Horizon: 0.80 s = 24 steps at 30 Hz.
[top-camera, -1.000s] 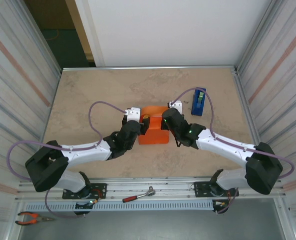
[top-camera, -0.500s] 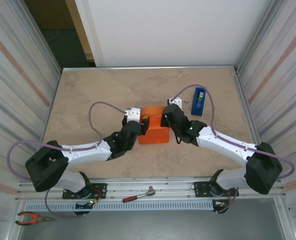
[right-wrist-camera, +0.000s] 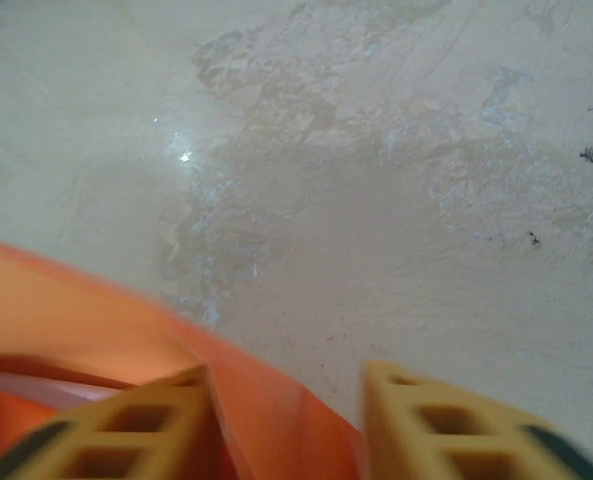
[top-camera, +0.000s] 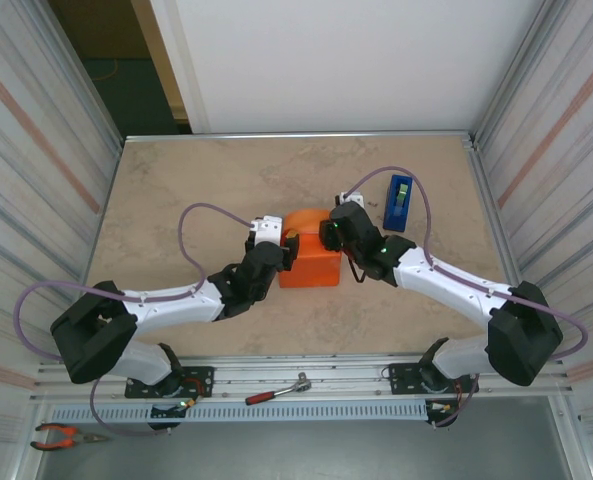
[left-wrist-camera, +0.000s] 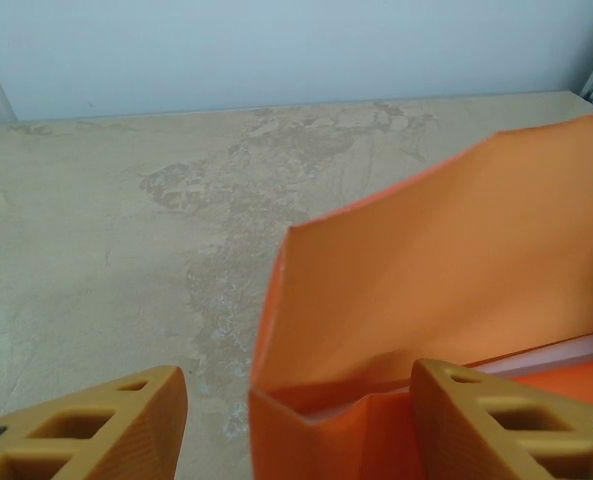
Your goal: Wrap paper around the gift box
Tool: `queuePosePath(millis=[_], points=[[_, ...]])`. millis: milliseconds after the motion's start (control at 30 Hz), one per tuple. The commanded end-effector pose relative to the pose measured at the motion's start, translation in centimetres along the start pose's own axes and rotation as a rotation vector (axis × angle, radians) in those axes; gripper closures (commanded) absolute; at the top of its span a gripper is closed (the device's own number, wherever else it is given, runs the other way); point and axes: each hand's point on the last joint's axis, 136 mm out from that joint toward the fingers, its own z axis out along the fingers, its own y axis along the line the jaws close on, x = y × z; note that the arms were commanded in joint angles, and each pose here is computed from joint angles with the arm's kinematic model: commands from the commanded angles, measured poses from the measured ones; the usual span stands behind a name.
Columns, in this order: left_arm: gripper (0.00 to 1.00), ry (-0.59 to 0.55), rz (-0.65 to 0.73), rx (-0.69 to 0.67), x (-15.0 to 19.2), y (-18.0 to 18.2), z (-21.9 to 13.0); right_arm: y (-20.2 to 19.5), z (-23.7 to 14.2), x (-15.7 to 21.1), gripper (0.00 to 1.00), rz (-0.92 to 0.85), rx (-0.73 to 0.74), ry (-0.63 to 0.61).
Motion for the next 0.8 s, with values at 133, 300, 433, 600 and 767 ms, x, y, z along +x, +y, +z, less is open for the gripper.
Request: queuePosePath(millis=[133,300,433,600,767], points=[[0.42,0.062,0.082,-0.074,1.8,1.3,0.0,0.3,-3.0,-4.1,0.23,0.063,-0.045,-0.090],[0.43,0.057,0.096,-0.075,1.5,1.2,-0.1,-1.0,-6.1,-6.7,0.01,0.112,-0.036,-0.163],[0.45,0.052,0.144,-0.086,1.3,1.0,0.0,-3.6,-7.0,-6.8,0.01,0.165,0.032,-0.150],[0.45,0.056,0.210,-0.110,1.7,0.7,-0.2,-7.6,-5.6,-4.1,0.01,0.391,-0.002,-0.027],[0.45,0.067,0.244,-0.127,2.1,0.7,-0.4,-9.4,-4.6,-1.7,0.01,0.516,-0.069,0.057]])
